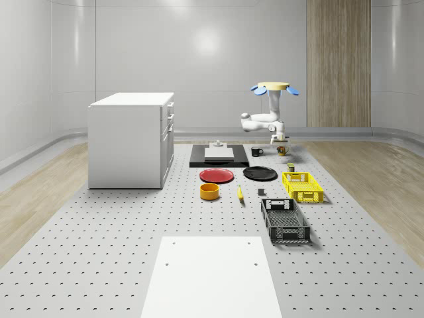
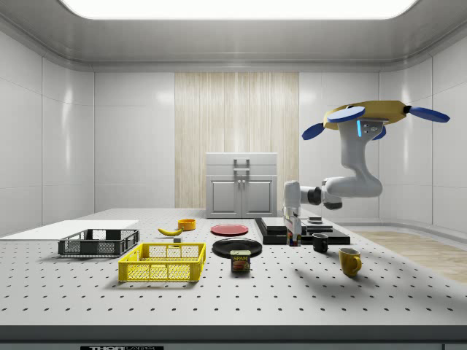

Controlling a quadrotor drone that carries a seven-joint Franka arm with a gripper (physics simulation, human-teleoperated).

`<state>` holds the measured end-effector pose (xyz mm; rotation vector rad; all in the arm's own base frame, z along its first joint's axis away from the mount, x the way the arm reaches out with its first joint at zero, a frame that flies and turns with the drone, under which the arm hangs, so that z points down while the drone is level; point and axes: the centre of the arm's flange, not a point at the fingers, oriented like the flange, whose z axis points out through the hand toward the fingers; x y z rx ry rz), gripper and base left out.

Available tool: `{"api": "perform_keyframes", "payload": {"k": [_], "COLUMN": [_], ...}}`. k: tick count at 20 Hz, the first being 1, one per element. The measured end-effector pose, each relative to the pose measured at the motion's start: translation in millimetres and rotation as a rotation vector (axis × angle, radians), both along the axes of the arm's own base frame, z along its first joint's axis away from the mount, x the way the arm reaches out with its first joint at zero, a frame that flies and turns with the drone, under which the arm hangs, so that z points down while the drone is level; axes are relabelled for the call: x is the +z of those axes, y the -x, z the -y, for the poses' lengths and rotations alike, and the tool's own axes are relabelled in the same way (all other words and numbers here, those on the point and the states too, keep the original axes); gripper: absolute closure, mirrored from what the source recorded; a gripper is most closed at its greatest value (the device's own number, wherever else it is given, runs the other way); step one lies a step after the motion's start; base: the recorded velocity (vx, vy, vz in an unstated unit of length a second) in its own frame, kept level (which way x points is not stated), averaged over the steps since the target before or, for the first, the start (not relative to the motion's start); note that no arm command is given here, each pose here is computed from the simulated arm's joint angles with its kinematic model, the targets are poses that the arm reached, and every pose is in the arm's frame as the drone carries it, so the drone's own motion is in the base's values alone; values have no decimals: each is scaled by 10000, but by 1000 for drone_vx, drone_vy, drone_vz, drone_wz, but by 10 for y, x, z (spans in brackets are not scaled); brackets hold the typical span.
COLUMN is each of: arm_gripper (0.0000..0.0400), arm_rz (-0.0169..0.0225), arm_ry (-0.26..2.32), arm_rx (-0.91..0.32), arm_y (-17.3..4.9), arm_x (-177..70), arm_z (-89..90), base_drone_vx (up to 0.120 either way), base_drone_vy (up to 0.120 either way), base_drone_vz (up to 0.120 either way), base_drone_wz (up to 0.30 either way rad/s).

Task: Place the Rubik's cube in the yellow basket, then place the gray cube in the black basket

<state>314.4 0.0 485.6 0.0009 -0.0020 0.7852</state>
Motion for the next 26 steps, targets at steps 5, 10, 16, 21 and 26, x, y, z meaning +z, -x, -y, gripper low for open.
{"api": "perform_keyframes", "payload": {"k": [5, 10, 16, 21, 26], "arm_gripper": [75, 75, 75, 75, 75], "arm_rz": [0, 0, 0, 0, 0], "arm_ry": [0, 0, 0, 0, 0], "arm_rx": [0, 0, 1, 1, 1], "arm_y": [0, 0, 0, 0, 0], "arm_x": [-13, -18, -19, -19, -19], "arm_z": [0, 0, 0, 0, 0], "base_drone_vx": [120, 120, 120, 120, 120], "base_drone_vy": [0, 8, 47, 0, 0], "base_drone_vz": [8, 0, 0, 0, 0], "base_drone_wz": [0, 0, 0, 0, 0]}}
